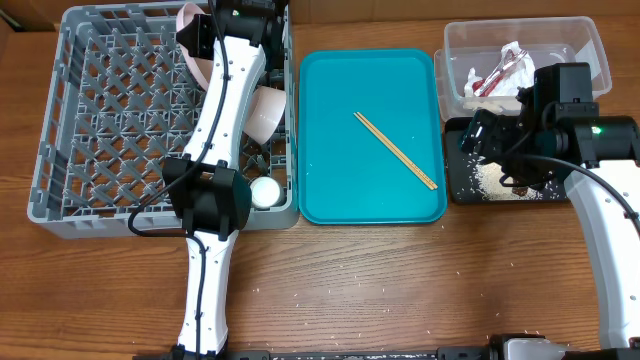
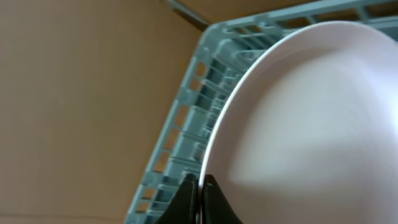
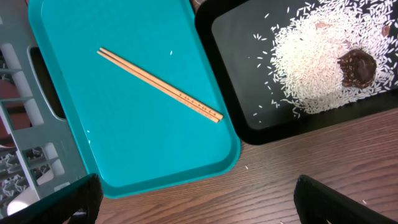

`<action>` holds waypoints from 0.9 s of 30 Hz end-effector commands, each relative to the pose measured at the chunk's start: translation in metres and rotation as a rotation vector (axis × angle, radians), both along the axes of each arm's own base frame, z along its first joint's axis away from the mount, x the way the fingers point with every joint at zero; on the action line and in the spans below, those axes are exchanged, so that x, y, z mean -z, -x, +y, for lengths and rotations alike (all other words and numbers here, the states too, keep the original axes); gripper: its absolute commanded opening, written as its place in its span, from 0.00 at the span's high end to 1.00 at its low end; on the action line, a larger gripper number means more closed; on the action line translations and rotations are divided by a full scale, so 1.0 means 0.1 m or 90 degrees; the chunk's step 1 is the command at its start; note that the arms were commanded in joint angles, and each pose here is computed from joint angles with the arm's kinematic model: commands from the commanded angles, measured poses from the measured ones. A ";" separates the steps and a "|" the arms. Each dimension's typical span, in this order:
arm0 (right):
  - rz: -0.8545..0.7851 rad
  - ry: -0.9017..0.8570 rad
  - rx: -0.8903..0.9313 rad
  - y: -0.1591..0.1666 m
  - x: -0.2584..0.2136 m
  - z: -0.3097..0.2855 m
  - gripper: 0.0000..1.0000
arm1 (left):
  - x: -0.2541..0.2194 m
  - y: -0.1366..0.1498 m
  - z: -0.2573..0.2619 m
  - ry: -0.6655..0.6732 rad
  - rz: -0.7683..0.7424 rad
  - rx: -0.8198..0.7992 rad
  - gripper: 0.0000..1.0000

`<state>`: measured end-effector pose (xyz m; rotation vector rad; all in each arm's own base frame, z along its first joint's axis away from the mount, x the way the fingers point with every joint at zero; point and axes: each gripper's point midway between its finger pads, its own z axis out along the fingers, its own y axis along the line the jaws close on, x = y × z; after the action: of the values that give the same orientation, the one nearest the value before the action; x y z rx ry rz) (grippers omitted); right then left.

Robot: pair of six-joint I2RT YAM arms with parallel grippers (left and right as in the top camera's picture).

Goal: Sort waste into correct bins and load items into the dishwasher
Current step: 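Stand the large white plate upright in the dish rack with the left gripper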

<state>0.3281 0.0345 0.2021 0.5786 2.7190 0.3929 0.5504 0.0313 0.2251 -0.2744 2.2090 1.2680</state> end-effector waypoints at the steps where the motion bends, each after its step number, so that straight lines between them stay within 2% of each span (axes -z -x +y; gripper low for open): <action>1: -0.004 0.007 -0.001 -0.01 0.00 -0.01 0.00 | 0.18 -0.07 -0.14 0.069 0.014 0.035 0.95; 2: -0.005 0.007 -0.001 -0.01 0.00 -0.01 0.00 | 0.20 -0.08 -0.17 0.081 0.015 0.040 0.91; 4: -0.004 0.007 -0.001 -0.01 0.00 -0.01 0.00 | 0.26 -0.10 -0.22 0.109 0.017 0.053 0.58; 5: -0.004 0.007 -0.001 -0.01 0.00 -0.01 0.00 | 0.29 -0.11 -0.24 0.121 0.020 0.059 0.47; 9: -0.004 0.007 -0.001 -0.01 0.00 -0.01 0.00 | 0.32 -0.12 -0.28 0.137 0.025 0.067 0.24; 13: -0.005 0.007 -0.001 -0.01 0.00 -0.01 0.00 | 0.27 -0.07 -0.32 0.155 0.039 0.082 0.16; 17: -0.004 0.007 -0.001 -0.01 0.00 -0.01 0.00 | 0.09 0.00 -0.44 0.218 0.032 0.117 0.12; 22: -0.004 0.007 -0.001 -0.01 0.00 -0.01 0.00 | -0.46 0.07 -0.59 0.297 -0.044 0.173 0.06; 27: -0.004 0.007 -0.001 -0.01 0.00 -0.01 0.00 | -1.00 0.27 -0.79 0.386 -0.107 0.239 0.09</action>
<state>0.3281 0.0346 0.2021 0.5777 2.7192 0.3924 0.5425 -0.0244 0.2536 -0.1866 2.4045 0.6007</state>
